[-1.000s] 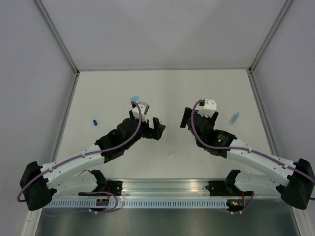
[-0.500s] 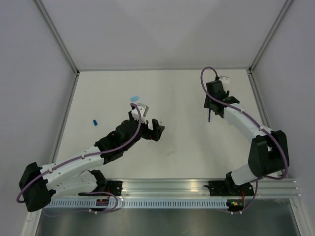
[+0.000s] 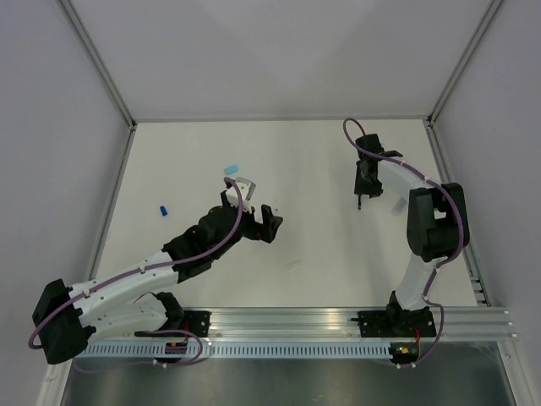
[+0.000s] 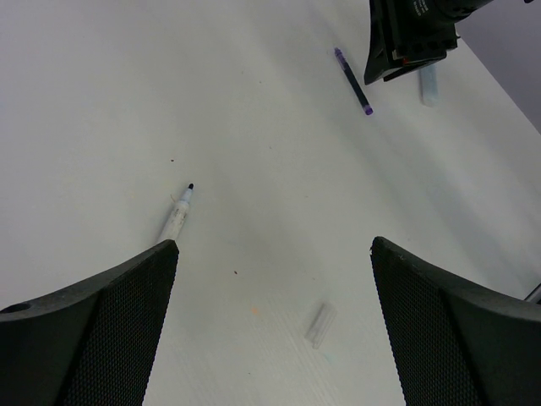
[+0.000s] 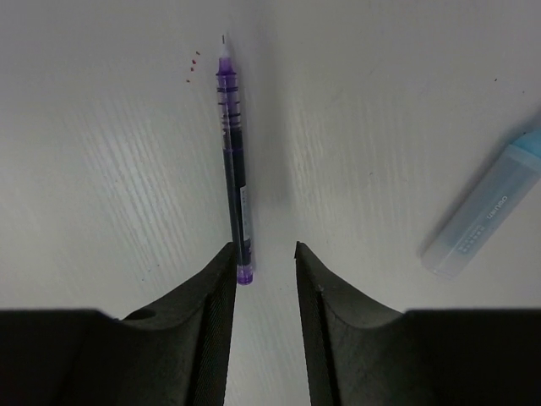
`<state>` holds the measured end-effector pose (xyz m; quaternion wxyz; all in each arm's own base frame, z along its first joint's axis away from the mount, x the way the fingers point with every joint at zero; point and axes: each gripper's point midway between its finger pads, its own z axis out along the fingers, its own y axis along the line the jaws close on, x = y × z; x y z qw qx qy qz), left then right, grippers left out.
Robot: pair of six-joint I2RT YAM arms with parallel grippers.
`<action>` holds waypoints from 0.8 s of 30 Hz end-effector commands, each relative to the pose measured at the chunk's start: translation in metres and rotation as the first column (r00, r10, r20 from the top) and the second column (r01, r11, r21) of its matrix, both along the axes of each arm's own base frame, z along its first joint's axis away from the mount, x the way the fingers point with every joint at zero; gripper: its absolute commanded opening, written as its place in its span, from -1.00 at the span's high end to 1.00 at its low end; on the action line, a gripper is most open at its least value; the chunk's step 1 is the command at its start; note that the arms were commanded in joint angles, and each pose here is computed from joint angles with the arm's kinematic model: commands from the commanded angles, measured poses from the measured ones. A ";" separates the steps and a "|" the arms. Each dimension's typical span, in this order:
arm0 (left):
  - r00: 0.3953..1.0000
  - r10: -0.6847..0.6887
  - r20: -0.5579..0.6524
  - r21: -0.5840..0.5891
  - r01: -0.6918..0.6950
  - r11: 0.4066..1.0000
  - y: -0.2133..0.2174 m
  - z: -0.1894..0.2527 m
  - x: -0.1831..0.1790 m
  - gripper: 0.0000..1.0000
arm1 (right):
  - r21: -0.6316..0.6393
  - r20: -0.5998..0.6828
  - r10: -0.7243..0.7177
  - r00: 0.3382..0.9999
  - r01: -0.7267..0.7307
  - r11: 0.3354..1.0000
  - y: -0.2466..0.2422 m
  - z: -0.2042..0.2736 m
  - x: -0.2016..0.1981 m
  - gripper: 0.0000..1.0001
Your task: Insert the pens into the pen caps
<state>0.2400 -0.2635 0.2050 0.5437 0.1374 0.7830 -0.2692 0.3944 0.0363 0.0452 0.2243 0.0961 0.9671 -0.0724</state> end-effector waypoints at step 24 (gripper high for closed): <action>0.999 0.032 0.022 -0.030 -0.031 0.999 -0.001 0.012 0.007 -0.99 | 0.082 -0.242 0.043 0.969 -0.024 0.996 0.010 -0.054 -0.026 1.00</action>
